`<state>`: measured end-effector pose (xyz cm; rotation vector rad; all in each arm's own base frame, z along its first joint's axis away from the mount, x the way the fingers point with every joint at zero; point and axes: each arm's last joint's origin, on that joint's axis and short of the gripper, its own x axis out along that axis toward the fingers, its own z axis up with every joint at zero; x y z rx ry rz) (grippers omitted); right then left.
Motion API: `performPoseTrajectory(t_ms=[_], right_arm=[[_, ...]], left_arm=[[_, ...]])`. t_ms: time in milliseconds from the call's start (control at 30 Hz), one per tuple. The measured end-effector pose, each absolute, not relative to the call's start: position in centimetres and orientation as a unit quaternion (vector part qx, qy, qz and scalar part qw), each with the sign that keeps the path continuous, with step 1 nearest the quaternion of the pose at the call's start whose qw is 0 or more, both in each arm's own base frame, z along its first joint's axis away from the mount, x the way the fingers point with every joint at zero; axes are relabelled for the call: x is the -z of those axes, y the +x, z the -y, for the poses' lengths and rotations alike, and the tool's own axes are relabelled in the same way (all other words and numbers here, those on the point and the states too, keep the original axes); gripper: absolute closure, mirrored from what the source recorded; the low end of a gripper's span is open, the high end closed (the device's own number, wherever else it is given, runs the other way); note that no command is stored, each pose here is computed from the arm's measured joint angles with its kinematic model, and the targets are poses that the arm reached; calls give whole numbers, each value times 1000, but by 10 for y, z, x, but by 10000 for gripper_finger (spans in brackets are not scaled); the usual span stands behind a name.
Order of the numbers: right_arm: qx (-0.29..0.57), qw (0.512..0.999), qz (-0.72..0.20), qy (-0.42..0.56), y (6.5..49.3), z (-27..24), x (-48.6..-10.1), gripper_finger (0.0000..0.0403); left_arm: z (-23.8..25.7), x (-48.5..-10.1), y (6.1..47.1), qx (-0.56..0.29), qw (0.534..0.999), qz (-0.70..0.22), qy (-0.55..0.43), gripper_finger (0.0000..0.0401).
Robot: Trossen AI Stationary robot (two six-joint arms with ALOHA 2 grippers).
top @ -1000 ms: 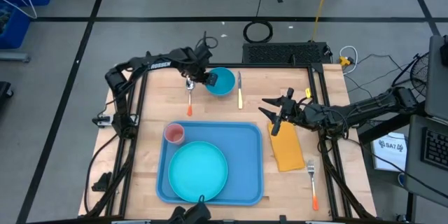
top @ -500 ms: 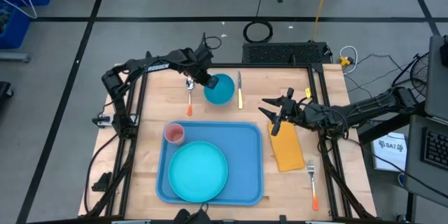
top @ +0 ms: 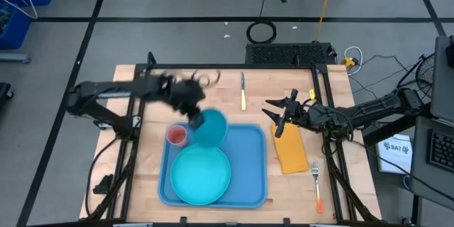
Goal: Set up tray
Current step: Put the blue bowl on top of the light blue plate
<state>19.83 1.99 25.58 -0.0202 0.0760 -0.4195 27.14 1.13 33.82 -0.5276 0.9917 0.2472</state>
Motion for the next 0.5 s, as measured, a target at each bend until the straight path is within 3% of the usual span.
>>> performPoseTrajectory(t_ms=[133, 500], right_arm=[[208, 977, -37, -9, 198, -20, -256, 245], [208, 978, -34, 4, 198, -20, -256, 245]], left_arm=[[49, -340, 260, -83, 826, -496, -254, 393], [126, -291, 266, -166, 754, -581, -257, 393]])
